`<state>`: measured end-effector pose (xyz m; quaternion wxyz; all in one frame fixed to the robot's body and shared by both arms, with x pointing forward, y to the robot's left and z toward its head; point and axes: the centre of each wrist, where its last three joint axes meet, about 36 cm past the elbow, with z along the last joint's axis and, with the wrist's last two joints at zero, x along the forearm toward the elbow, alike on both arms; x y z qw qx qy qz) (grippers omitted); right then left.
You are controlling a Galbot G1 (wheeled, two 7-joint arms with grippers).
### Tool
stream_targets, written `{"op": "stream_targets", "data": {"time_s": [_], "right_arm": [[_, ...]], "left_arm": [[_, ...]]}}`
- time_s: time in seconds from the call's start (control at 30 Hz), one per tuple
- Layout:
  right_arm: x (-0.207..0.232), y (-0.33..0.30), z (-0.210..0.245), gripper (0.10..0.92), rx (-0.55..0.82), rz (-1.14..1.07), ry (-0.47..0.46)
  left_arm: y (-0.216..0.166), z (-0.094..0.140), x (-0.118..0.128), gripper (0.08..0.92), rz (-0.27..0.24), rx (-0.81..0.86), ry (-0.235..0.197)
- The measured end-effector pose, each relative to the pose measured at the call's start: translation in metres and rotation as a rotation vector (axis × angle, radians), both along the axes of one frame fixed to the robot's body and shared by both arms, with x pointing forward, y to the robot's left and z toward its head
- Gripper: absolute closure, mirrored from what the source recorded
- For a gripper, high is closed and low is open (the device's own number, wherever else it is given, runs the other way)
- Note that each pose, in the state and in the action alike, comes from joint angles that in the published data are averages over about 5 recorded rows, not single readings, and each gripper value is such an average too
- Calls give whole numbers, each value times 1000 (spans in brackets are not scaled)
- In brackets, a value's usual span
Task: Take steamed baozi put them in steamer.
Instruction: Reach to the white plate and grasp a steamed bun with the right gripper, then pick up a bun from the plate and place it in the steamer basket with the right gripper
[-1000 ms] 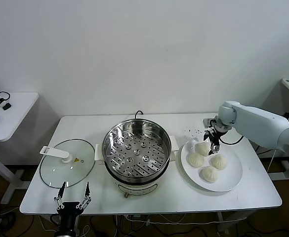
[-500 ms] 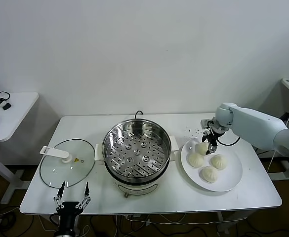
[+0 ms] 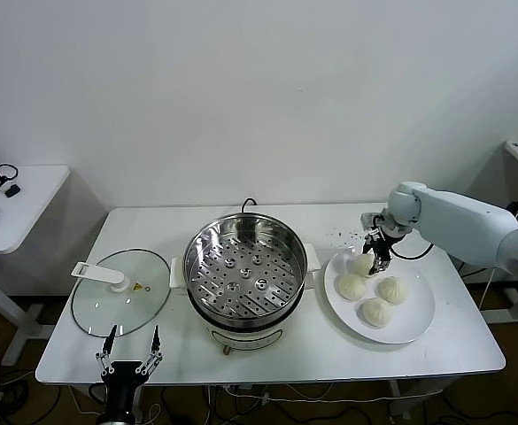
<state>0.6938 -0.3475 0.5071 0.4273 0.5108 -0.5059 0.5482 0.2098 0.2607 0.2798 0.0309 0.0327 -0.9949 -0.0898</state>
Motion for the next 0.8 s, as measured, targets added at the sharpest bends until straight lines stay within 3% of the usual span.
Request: {"op": "stream_targets", "data": {"time_s": [0.33,0.8], "right_arm": [[3,35,91,419,44,263,-51],[-7,141,201,420,110,867,-114]], "left_arm": [[1,0,-2,177,-4,10,1],[-5,0,0,177,-10,6,-4]]}}
